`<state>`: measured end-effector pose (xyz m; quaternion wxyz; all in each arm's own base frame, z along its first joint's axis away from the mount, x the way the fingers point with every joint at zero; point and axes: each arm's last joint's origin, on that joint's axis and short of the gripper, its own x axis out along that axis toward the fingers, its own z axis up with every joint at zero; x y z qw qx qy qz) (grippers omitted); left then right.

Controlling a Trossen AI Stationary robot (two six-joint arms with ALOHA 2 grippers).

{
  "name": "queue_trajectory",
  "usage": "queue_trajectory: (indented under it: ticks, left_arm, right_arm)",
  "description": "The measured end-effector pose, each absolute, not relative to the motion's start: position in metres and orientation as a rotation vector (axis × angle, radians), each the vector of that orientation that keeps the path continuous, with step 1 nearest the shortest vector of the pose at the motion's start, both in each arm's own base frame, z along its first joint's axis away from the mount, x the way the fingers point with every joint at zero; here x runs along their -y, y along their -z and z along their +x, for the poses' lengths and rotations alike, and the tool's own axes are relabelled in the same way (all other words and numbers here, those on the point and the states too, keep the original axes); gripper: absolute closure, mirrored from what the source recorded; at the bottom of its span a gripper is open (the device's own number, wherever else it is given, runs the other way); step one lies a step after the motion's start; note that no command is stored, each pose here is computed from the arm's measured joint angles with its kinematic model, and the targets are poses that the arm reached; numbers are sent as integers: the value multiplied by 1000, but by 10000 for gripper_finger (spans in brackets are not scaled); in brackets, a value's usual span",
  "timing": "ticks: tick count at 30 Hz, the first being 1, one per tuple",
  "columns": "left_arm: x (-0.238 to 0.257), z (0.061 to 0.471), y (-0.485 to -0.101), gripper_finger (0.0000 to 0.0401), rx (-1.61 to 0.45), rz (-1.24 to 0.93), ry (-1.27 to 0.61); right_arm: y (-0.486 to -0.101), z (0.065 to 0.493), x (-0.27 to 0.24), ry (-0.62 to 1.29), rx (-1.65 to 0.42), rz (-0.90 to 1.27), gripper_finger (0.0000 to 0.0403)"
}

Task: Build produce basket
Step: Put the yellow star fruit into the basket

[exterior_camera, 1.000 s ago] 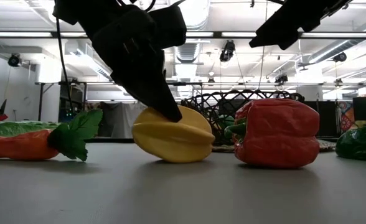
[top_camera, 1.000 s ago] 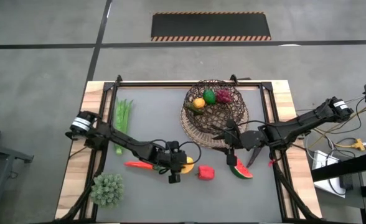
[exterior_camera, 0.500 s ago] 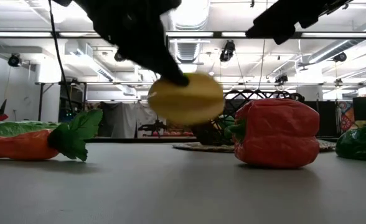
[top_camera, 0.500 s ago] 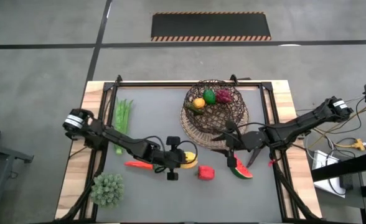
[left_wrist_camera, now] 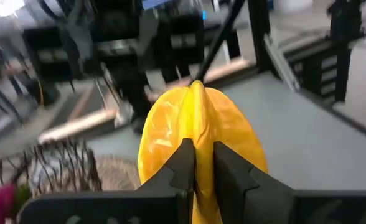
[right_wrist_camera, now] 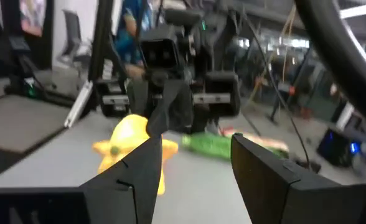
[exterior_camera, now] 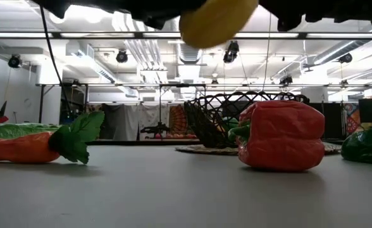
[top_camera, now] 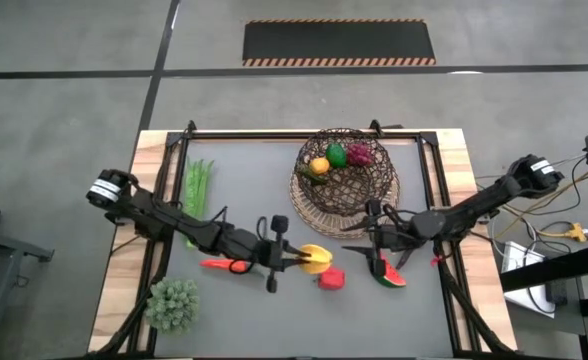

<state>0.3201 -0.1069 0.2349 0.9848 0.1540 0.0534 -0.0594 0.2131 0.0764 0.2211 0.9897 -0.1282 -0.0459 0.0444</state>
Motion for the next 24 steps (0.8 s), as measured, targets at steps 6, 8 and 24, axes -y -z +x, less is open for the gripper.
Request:
queue_trajectory:
  ticks: [6, 8, 24]
  left_arm:
    - [104, 312, -233, 382, 36, 346, 106]
    - [104, 311, -236, 382, 77, 358, 99]
    - [97, 307, -249, 381, 274, 354, 7]
  right_arm:
    - [-219, 217, -79, -120, 184, -268, 216]
    - [-221, 221, -81, -117, 186, -257, 202]
    - [-232, 237, -88, -125, 171, -285, 88]
